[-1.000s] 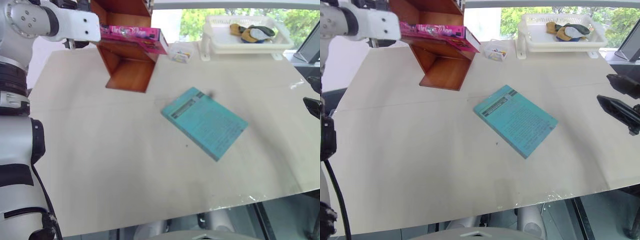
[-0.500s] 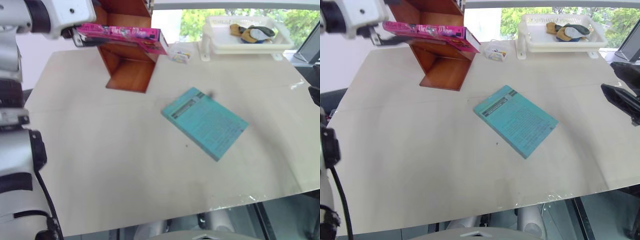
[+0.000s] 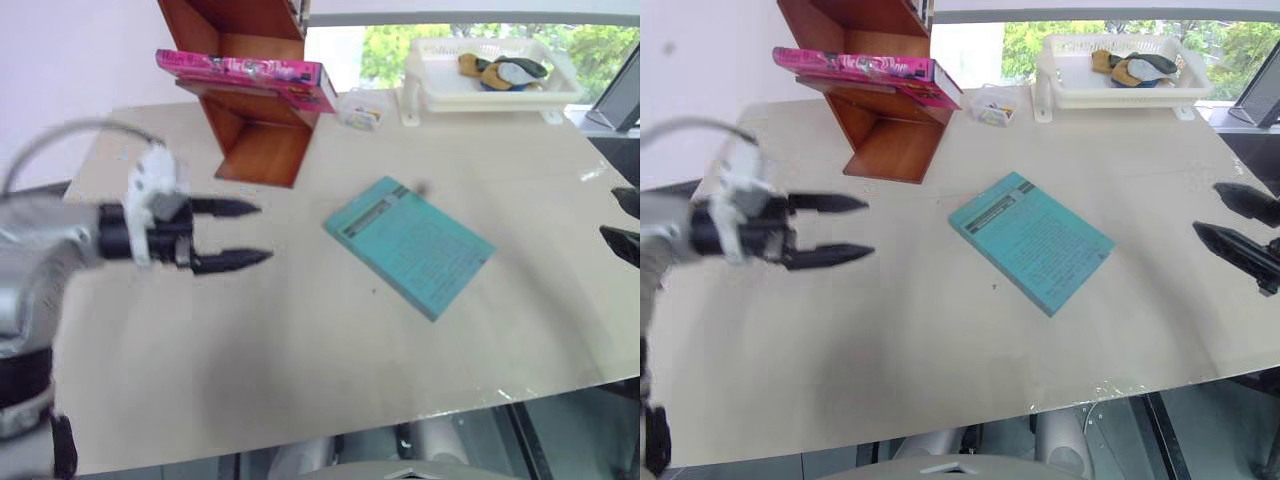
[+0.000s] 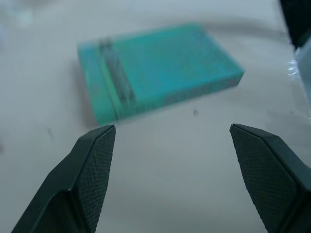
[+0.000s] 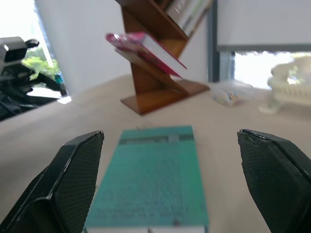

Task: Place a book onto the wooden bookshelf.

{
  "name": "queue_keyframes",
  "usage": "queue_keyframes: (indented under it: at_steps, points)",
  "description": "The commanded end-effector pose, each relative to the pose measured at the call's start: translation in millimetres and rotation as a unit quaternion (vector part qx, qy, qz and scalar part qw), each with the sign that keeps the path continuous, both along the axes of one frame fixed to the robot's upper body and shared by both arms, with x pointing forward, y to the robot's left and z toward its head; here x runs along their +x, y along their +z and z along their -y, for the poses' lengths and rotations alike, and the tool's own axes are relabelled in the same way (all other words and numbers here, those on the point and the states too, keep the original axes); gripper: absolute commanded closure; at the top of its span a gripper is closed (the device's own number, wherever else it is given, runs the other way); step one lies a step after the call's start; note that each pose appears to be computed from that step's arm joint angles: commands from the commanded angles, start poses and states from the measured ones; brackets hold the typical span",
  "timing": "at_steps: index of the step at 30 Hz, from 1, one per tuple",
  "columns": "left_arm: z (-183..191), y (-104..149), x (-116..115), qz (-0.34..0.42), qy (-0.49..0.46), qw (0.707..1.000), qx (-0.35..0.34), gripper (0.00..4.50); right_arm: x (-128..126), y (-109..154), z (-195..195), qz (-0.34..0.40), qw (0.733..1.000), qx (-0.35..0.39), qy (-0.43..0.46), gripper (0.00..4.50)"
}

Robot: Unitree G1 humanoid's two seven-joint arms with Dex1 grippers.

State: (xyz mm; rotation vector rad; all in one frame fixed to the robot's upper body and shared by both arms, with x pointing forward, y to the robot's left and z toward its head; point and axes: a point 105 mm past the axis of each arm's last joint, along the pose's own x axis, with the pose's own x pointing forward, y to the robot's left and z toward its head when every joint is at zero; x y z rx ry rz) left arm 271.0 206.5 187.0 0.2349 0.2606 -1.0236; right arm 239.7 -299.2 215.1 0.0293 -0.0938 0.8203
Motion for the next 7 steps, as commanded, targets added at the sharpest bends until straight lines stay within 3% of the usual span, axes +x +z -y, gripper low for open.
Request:
queue_keyframes:
  at_steps: [1,7]
  points:
    - [-15,-4,12,0.035,0.061,0.997,0.003,0.55,3,-16,18,-0.018,0.998,-0.053,-0.036,0.00]
    - [-39,-50,10,-0.021,0.129,0.991,-0.010,0.55,2,-63,47,-0.095,0.979,-0.150,-0.101,0.00]
